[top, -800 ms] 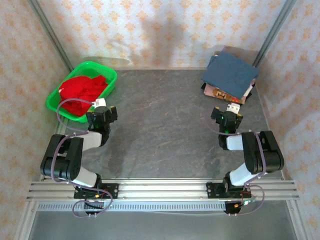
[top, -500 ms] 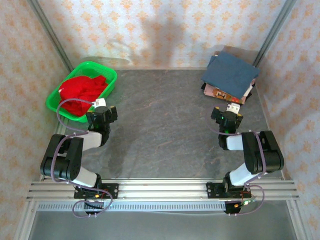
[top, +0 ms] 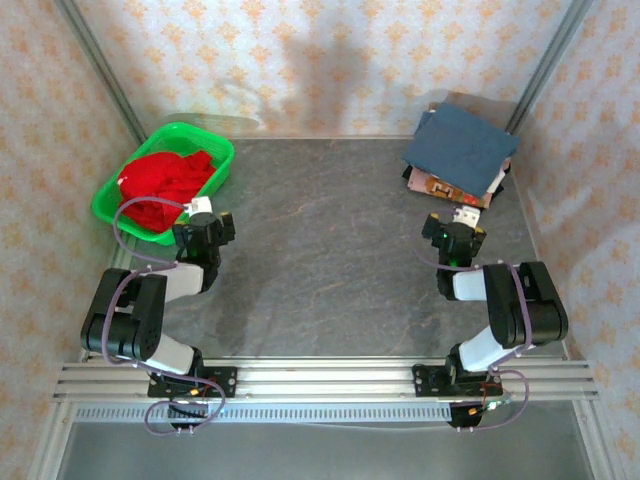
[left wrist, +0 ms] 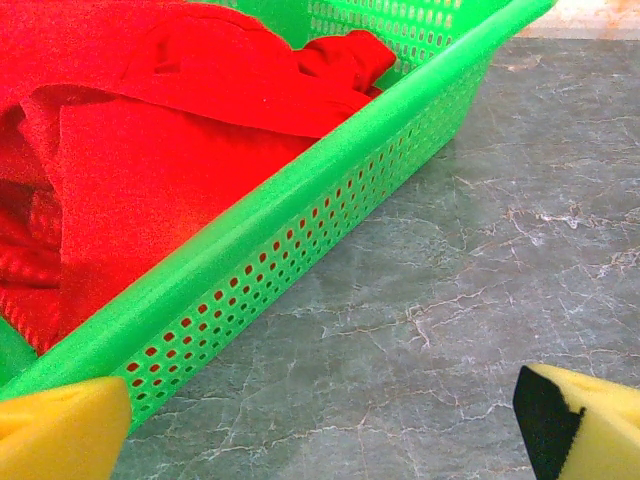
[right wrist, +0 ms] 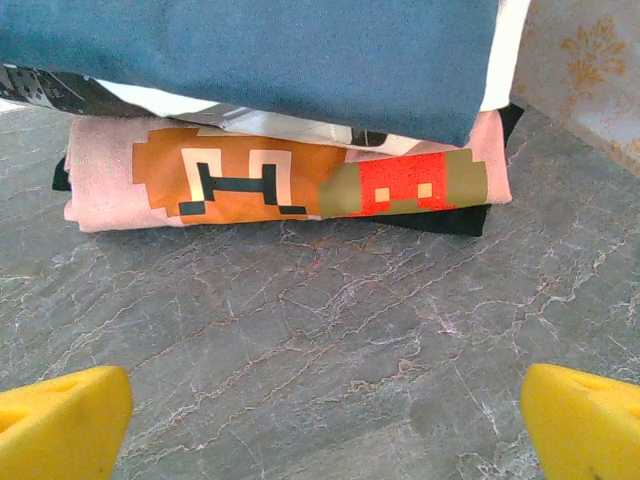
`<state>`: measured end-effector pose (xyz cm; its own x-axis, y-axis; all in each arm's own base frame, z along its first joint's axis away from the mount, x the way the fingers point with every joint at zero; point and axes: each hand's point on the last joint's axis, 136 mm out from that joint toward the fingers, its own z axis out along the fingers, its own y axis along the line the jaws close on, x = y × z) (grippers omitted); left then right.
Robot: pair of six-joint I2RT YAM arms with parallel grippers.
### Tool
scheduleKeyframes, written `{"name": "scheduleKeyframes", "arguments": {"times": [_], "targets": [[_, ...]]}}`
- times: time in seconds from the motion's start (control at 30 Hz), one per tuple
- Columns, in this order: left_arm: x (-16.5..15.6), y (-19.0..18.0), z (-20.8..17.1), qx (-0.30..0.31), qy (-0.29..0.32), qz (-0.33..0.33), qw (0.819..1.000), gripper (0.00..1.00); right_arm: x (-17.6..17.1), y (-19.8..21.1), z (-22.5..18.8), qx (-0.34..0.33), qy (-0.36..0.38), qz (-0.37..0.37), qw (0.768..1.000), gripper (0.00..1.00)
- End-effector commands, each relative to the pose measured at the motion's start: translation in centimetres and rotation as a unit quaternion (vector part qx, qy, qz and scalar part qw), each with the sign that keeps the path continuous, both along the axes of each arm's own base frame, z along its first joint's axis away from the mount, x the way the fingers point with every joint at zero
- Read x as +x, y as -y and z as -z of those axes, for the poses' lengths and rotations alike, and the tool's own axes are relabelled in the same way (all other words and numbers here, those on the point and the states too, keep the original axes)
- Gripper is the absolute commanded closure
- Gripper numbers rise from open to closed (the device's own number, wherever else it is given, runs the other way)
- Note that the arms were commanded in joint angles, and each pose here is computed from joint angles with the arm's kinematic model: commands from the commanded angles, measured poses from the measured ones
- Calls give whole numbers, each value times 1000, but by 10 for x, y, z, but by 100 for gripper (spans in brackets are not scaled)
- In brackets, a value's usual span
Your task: Fold and stack the t-shirts
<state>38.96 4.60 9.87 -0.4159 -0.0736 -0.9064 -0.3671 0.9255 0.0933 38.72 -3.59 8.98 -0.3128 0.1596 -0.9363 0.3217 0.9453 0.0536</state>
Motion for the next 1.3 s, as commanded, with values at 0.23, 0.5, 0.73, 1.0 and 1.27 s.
{"name": "scheduleKeyframes", "arguments": {"times": [0.23,0.5,0.73,1.0,1.27], "targets": [[-2,28,-39,-10,-30,50,998,0,-16,-5,-45,17,-8,-8,1000,1],[-55,72,-105,-91,26,99,991,0,-51,-51,-82,121,-35,-76,989,0],[-56,19,-148,-169,-96,-22,981,0,-45,-114,-105,198,-123,-175,956,1],[7,-42,-137,-240,-255,-90,932,3,-8,-203,-140,240,-208,-278,907,1],[56,-67,-72,-340,-285,-119,888,14,-8,-280,-133,268,-277,-347,855,1]]}}
